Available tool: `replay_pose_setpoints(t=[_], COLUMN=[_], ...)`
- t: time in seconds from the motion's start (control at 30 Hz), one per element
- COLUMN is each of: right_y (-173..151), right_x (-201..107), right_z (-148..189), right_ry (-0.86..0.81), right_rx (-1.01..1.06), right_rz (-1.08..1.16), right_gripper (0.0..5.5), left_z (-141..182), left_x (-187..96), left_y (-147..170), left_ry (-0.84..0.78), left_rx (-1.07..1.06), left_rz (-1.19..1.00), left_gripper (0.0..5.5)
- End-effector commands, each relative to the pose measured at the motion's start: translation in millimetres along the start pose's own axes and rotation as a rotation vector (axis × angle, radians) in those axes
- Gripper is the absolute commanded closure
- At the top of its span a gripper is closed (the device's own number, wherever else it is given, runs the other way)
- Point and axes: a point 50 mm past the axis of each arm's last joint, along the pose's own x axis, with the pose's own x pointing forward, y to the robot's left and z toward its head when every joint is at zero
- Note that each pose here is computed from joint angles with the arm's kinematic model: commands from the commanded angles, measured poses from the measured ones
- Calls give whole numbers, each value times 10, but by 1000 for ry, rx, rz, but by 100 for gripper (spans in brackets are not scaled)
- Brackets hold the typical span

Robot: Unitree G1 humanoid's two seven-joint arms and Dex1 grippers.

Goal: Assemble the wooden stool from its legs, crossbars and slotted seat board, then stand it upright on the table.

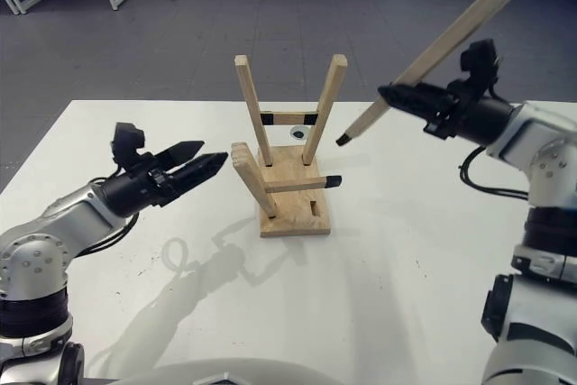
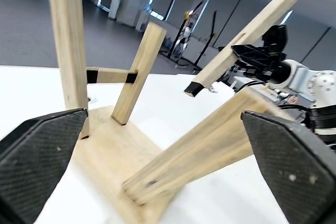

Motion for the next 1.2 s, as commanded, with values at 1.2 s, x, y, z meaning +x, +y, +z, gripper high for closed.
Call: replay_pose_setpoints(t=[1.2], right_y=[788], right_x=[456], right_z=[-867], right_ry=[182], right_rx=[-25], right_rz=[35], right_gripper=[348], left_z=[-563], left_x=[-162], left_y=[646], left_ry=[446], left_rx=[410], left_rz=[513], left_gripper=[0])
